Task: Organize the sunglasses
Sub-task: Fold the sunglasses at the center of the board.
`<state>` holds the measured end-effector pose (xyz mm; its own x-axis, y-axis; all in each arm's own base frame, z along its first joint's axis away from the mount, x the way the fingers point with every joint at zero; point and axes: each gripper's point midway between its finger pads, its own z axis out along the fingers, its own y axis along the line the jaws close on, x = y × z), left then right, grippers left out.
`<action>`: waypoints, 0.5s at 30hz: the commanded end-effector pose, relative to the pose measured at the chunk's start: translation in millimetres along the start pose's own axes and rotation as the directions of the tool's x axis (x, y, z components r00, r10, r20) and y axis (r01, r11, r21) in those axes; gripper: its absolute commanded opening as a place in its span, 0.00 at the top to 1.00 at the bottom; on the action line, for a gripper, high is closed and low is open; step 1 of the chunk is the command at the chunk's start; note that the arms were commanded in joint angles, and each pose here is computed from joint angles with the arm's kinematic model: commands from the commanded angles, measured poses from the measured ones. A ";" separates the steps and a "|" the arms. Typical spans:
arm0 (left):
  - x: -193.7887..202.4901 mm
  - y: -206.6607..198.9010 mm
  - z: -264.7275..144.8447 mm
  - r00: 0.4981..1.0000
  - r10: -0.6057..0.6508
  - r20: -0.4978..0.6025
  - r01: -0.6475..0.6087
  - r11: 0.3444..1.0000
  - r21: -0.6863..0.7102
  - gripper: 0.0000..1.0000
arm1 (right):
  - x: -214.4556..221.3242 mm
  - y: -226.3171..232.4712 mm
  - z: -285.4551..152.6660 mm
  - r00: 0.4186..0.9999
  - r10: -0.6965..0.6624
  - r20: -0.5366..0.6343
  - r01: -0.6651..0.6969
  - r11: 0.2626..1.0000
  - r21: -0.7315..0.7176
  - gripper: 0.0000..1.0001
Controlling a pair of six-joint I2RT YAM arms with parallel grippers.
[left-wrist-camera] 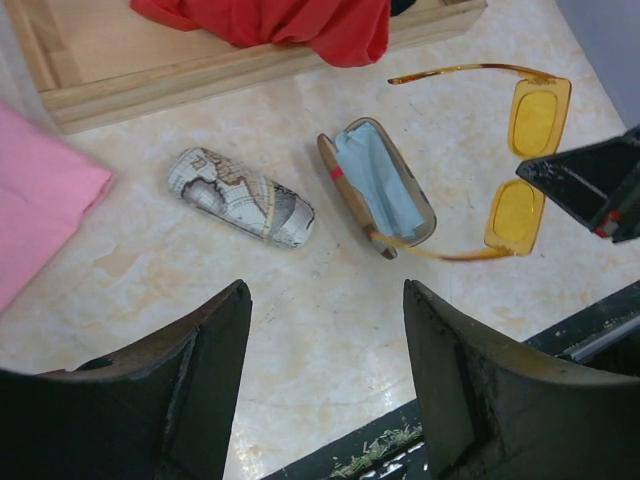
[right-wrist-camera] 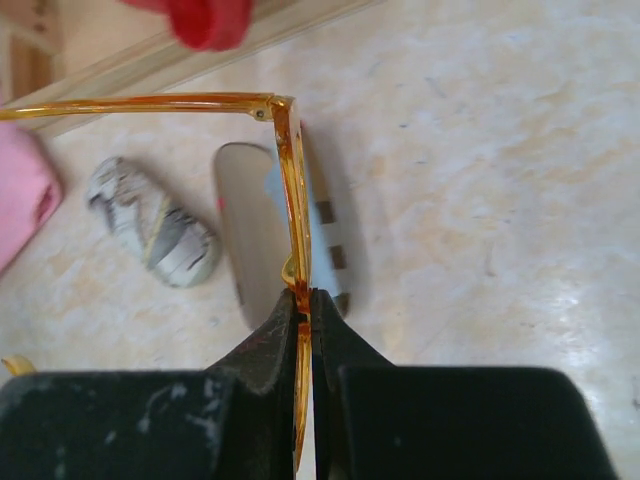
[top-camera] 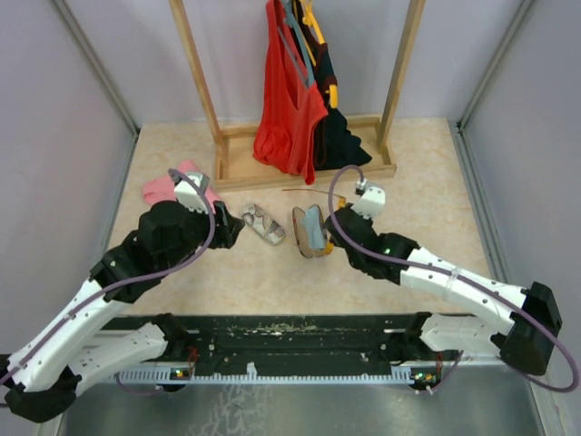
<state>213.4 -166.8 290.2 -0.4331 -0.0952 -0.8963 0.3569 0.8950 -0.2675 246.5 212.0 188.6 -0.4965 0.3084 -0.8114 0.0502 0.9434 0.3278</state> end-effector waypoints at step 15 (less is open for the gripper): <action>97.4 -73.7 61.6 0.983 0.059 -0.172 -0.049 0.997 0.066 0.34 | -68.6 -52.2 24.6 0.972 0.228 0.051 -0.228 0.974 -0.012 1.00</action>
<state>187.3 -259.6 206.5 -0.5573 0.0882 -0.8256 0.4783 0.8469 -0.2324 283.2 137.2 160.0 -0.5299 0.4473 -0.7205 0.2219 0.8931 0.3913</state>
